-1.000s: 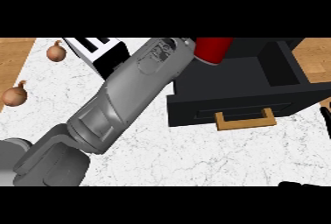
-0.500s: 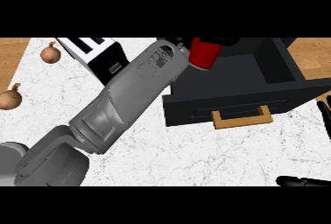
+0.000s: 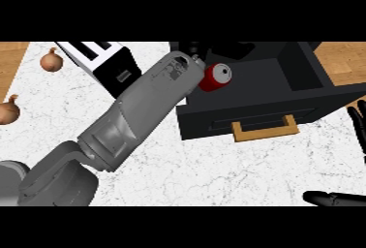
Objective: Pick up the can, place it into the drawer and close the drawer
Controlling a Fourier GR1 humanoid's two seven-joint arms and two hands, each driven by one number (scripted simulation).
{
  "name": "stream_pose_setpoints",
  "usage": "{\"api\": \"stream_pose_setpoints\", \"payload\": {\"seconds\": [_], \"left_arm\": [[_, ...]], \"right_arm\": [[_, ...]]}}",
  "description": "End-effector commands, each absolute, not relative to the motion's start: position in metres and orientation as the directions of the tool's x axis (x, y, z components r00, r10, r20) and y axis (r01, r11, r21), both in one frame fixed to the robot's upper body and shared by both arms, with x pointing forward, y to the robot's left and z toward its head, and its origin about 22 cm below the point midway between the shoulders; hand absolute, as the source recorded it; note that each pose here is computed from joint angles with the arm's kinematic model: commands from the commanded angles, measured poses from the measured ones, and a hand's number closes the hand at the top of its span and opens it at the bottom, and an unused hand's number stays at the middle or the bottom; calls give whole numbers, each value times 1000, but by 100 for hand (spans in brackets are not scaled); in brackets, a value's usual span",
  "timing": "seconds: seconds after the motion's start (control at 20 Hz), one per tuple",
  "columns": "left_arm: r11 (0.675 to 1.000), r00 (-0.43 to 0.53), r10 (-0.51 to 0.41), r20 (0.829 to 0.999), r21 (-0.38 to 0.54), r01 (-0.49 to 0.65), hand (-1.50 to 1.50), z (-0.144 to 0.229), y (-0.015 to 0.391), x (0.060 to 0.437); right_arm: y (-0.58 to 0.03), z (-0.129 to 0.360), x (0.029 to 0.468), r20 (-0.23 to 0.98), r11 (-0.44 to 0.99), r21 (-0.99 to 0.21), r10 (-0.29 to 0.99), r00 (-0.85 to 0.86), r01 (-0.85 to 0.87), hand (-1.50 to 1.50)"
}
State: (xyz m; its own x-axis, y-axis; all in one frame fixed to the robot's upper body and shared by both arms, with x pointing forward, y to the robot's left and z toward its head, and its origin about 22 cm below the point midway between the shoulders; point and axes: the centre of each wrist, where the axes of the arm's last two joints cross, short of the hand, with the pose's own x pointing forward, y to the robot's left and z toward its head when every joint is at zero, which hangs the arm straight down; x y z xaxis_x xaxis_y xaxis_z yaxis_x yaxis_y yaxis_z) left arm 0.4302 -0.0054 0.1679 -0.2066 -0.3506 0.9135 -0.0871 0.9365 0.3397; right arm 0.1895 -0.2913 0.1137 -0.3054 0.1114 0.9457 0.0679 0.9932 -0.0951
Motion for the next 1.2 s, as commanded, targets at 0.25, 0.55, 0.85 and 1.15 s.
{"api": "stream_pose_setpoints", "payload": {"seconds": [0.25,0.55,0.85,1.15], "left_arm": [[941,-199,-329,923,304,-146,-150,159,-3,430],[959,-175,-270,947,247,-141,-150,160,-2,430],[972,-196,-219,956,196,-129,-150,179,-12,428],[982,-227,-170,959,146,-119,-150,186,-18,422]], "right_arm": [[-281,119,188,938,993,-106,117,-325,52,-150],[-294,139,184,849,941,-316,339,-405,125,-150],[-273,148,177,757,877,-462,468,-456,132,-150],[-268,150,195,648,774,-608,614,-450,179,-150]]}}
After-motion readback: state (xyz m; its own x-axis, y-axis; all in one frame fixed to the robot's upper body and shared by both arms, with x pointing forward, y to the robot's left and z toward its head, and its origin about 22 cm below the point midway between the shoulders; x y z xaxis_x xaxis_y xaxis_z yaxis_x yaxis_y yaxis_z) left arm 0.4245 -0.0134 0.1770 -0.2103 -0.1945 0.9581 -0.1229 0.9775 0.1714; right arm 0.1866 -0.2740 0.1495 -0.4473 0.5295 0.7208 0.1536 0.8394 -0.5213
